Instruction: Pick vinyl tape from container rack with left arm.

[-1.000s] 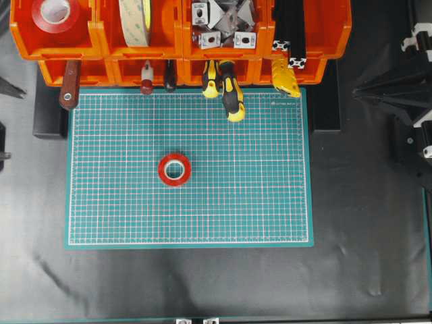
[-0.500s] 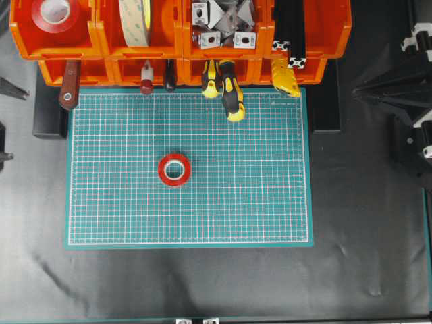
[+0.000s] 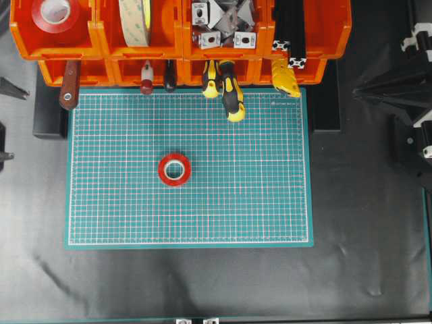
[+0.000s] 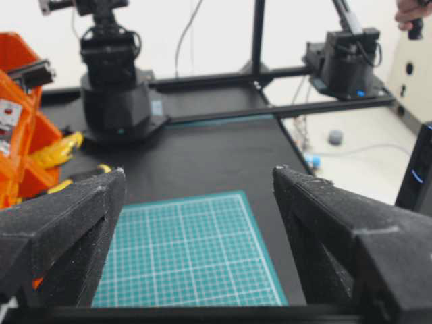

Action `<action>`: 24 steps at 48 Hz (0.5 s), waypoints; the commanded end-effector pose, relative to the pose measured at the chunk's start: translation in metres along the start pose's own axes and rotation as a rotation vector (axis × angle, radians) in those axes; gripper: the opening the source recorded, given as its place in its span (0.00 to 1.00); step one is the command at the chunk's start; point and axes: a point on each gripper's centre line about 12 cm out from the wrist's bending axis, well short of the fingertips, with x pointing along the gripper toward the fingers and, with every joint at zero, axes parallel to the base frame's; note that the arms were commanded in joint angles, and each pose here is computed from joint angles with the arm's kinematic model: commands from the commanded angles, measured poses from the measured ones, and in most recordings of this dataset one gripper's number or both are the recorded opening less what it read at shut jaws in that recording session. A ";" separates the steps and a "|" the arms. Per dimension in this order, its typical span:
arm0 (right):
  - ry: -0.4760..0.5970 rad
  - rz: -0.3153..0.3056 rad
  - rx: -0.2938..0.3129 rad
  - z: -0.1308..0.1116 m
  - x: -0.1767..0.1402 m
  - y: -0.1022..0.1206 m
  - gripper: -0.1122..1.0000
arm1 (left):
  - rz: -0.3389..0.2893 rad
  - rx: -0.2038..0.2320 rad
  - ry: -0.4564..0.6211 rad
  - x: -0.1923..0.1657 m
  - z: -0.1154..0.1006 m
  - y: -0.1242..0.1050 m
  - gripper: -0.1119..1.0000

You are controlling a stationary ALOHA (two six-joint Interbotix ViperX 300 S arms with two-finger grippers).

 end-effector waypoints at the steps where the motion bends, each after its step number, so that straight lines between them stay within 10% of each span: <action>1: -0.024 0.004 0.000 0.012 0.002 0.002 0.11 | 0.004 -0.003 -0.017 0.000 0.005 0.001 0.87; 24: -0.023 0.004 0.000 0.011 0.003 0.002 0.11 | 0.018 -0.005 -0.003 0.000 0.000 0.003 0.87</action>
